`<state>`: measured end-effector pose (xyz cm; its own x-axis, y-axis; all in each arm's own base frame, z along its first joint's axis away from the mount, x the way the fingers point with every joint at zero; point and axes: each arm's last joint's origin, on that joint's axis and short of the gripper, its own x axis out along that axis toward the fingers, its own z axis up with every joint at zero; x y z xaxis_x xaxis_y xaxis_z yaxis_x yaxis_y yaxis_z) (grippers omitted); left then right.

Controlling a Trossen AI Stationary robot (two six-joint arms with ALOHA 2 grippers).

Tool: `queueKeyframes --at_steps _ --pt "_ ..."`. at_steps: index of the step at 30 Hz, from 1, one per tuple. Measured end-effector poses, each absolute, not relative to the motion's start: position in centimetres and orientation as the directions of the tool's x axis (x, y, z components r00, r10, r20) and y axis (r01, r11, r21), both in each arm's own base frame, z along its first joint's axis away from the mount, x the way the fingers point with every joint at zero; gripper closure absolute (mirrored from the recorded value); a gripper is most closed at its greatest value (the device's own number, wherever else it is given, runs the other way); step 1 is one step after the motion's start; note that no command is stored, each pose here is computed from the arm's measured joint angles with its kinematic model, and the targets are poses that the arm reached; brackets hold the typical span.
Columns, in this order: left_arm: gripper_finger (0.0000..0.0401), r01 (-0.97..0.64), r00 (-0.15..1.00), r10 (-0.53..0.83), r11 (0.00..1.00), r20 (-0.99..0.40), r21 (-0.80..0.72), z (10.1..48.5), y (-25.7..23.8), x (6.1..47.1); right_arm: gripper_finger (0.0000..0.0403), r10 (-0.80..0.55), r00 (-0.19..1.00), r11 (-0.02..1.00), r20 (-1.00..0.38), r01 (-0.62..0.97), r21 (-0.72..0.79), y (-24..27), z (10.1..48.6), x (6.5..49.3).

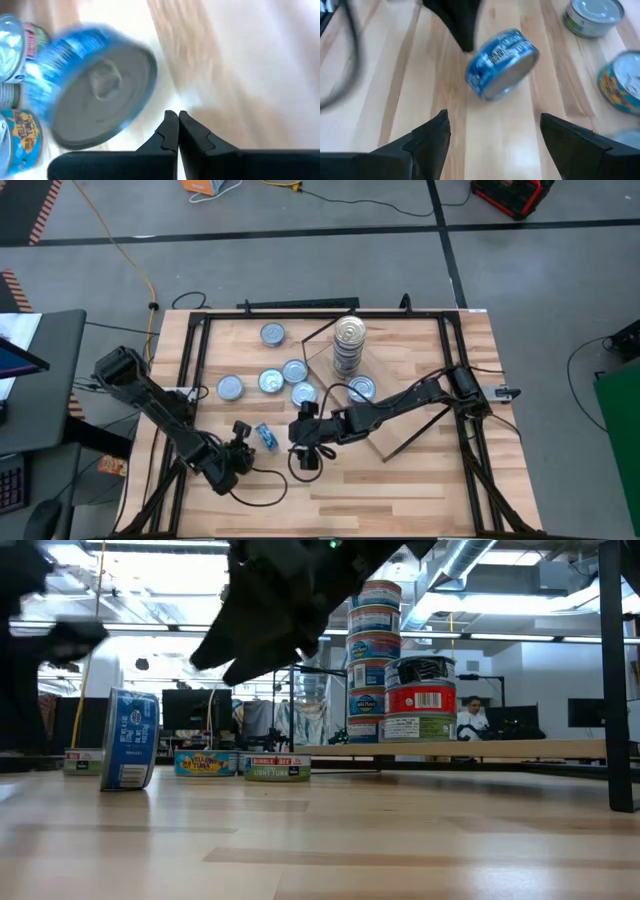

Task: Stack canned seafood by type on shelf
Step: Stack the blue tuna can on top of the blue tuna can on the shelf

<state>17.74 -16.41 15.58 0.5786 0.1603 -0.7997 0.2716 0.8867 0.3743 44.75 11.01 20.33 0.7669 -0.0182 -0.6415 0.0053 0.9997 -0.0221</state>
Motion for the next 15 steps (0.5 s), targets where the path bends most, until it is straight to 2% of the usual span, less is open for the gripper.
queueKeyframes --at_steps 3,6,11,15 --pt "0.0399 0.174 0.608 0.115 0.946 -0.786 0.273 18.5 -16.9 18.1 0.0075 -0.024 0.744 1.000 -0.668 0.018 -0.016 10.9 21.8 43.7" --pt "0.0374 0.163 0.627 0.085 0.957 -0.774 0.238 20.8 -17.3 18.7 0.0075 -0.028 0.718 1.000 -0.696 0.014 -0.026 10.8 23.3 42.5" --pt "0.0284 0.193 0.627 0.106 0.938 -0.772 0.286 22.7 -16.5 20.4 0.0076 -0.026 0.711 1.000 -0.703 0.007 -0.030 10.5 26.4 40.4" --pt "0.0204 0.243 0.598 0.098 0.924 -0.796 0.297 23.5 -15.3 21.5 0.0076 -0.081 0.709 0.996 -0.700 0.035 -0.080 10.5 28.3 38.8"
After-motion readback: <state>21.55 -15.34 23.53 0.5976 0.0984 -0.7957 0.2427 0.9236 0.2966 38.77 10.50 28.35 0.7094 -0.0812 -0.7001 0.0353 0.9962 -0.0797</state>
